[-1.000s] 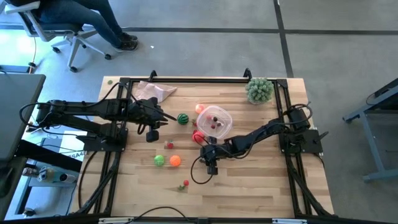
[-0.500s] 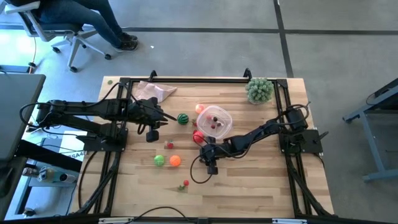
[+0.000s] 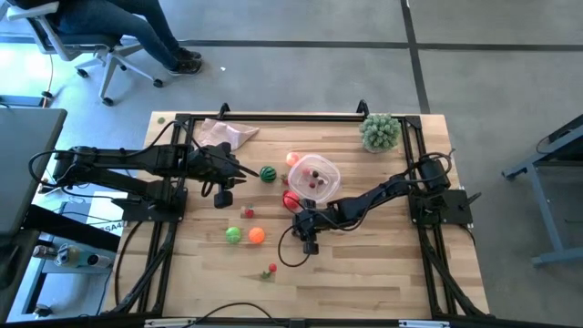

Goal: Pick and placing Produce into tupperware
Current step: Put the blueberry into the transparent bin

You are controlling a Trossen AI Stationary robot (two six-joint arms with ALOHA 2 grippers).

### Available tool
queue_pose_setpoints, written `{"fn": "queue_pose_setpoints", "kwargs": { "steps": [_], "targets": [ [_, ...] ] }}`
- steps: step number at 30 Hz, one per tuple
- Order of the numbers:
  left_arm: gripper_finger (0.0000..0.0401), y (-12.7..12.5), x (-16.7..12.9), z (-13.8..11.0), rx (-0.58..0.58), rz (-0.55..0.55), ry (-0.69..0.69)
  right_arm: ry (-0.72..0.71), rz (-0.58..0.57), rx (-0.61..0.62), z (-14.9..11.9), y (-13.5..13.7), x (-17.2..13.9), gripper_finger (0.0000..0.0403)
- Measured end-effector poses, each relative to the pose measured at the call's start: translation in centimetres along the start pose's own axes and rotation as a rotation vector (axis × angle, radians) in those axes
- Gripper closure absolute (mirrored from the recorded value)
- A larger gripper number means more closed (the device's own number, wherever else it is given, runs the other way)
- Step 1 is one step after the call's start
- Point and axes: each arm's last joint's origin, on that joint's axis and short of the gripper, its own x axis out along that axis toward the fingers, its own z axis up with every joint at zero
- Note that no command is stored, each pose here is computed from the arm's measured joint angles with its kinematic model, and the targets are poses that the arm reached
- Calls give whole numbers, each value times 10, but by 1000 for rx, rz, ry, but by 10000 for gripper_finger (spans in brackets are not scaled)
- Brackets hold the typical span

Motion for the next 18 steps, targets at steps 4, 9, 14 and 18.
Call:
{"fn": "queue_pose_setpoints", "kwargs": {
  "steps": [4,9,14,18],
  "targets": [
    [350,0,0,0,0,0,0,0,-2,14,0,-1,0,308],
    [350,0,0,0,0,0,0,-1,-6,32,0,-3,0,320],
    [350,0,0,0,0,0,0,-1,-7,35,1,-4,0,325],
    [350,0,0,0,0,-1,0,-3,-15,36,1,-4,0,325]
  ]
}}
